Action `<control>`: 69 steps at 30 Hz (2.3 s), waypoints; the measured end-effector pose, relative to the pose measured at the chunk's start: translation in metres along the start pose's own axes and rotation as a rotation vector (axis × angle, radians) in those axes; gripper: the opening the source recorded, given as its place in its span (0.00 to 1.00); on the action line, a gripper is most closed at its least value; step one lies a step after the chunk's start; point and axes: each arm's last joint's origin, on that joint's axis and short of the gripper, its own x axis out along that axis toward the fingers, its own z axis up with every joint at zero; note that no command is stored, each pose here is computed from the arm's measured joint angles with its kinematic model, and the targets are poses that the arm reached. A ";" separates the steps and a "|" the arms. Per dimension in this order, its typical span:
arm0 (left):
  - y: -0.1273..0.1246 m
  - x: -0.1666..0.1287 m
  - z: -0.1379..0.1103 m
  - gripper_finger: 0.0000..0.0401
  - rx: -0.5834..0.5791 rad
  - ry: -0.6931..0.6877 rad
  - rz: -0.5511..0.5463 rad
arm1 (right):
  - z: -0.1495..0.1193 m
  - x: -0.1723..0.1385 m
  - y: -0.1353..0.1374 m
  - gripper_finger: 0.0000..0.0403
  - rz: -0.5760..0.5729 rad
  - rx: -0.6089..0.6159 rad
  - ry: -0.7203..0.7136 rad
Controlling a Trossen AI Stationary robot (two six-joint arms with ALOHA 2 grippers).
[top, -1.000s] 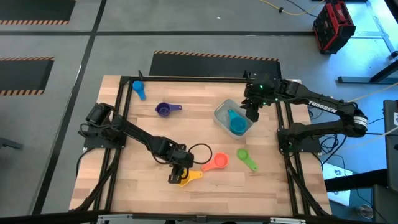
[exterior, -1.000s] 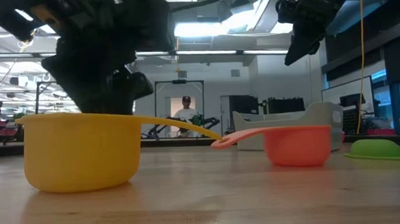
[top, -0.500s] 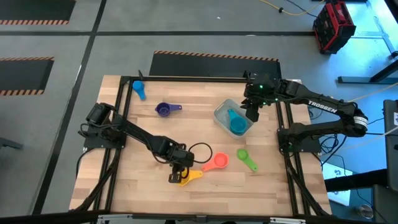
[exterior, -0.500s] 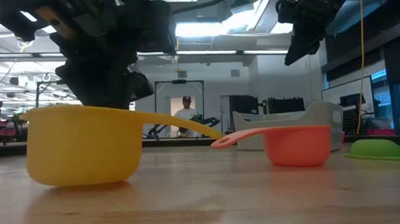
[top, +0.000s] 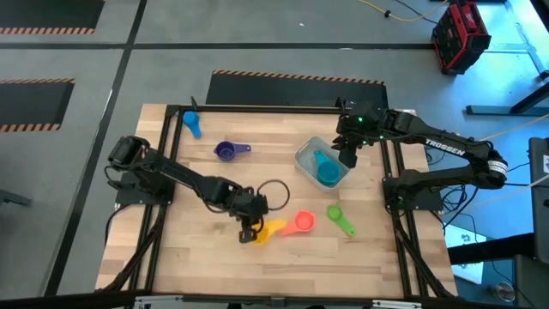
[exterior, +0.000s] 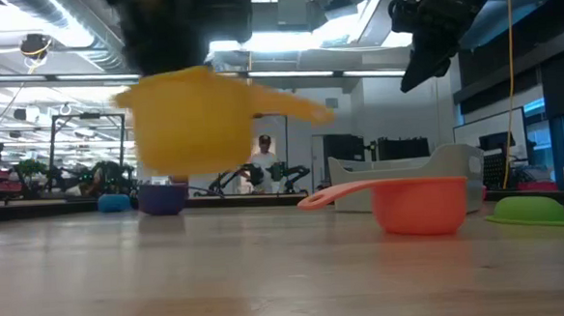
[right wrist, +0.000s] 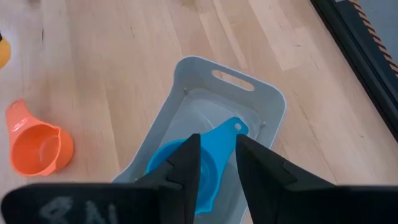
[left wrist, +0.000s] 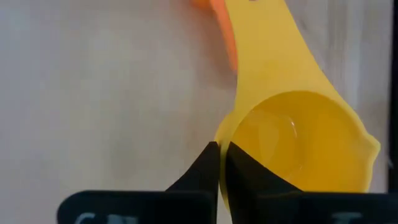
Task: Nest measuring cups in basket
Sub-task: Stack the yellow measuring cup on top of the light blue measuring cup in the bin
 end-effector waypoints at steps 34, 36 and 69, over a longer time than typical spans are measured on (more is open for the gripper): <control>0.131 -0.062 0.088 0.01 -0.309 -0.809 0.915 | 0.060 0.016 0.010 0.26 0.088 0.177 -0.507; 0.133 -0.062 0.089 0.01 -0.314 -0.816 0.916 | 0.065 0.022 0.014 0.26 0.096 0.138 -0.535; 0.113 -0.057 0.087 0.01 -0.248 -0.801 0.875 | 0.085 0.062 0.021 0.26 0.003 0.021 -0.668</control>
